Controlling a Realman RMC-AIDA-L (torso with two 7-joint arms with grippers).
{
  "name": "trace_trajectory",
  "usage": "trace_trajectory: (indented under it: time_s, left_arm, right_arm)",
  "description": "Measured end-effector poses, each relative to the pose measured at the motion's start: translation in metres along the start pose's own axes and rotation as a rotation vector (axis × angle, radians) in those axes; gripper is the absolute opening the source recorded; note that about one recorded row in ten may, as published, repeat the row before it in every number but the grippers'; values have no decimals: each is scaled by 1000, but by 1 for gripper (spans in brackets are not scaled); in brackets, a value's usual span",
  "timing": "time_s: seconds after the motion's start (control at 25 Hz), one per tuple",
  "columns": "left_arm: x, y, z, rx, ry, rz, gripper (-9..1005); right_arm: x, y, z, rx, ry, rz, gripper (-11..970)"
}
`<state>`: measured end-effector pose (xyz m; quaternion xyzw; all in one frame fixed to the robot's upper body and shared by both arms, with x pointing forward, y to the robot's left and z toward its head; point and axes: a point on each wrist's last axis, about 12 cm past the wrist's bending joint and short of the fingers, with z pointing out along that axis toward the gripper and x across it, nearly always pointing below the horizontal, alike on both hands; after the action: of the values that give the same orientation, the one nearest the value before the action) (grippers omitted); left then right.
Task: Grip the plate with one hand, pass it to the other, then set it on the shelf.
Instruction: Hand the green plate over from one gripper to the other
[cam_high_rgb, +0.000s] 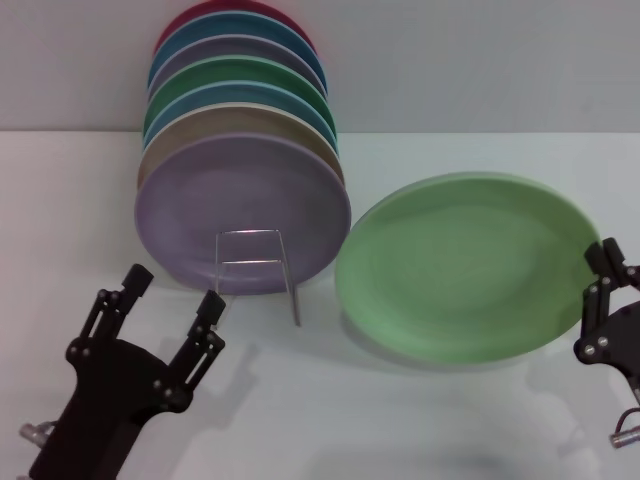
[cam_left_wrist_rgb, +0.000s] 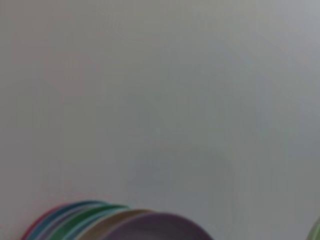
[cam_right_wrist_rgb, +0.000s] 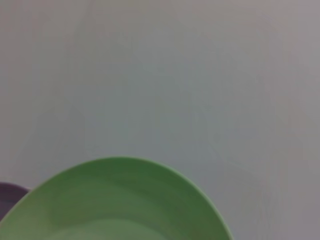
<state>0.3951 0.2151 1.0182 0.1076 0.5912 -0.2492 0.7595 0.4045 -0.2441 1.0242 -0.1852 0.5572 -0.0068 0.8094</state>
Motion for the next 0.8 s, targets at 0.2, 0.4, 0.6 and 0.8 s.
trace_trajectory:
  time_s: [0.2, 0.4, 0.6, 0.8]
  left_arm:
    - [6, -3, 1, -3, 49, -2, 800]
    - [8, -3, 4, 5, 60, 14, 800]
    - [10, -4, 9, 29, 76, 17, 800]
    - [12, -5, 12, 58, 91, 24, 796]
  right_arm:
    - [-2, 6, -2, -9, -2, -22, 17]
    - [-6, 17, -4, -7, 8, -77, 17]
    - [-12, 29, -5, -17, 3, -125, 16]
    - [-16, 36, -3, -24, -10, -158, 17]
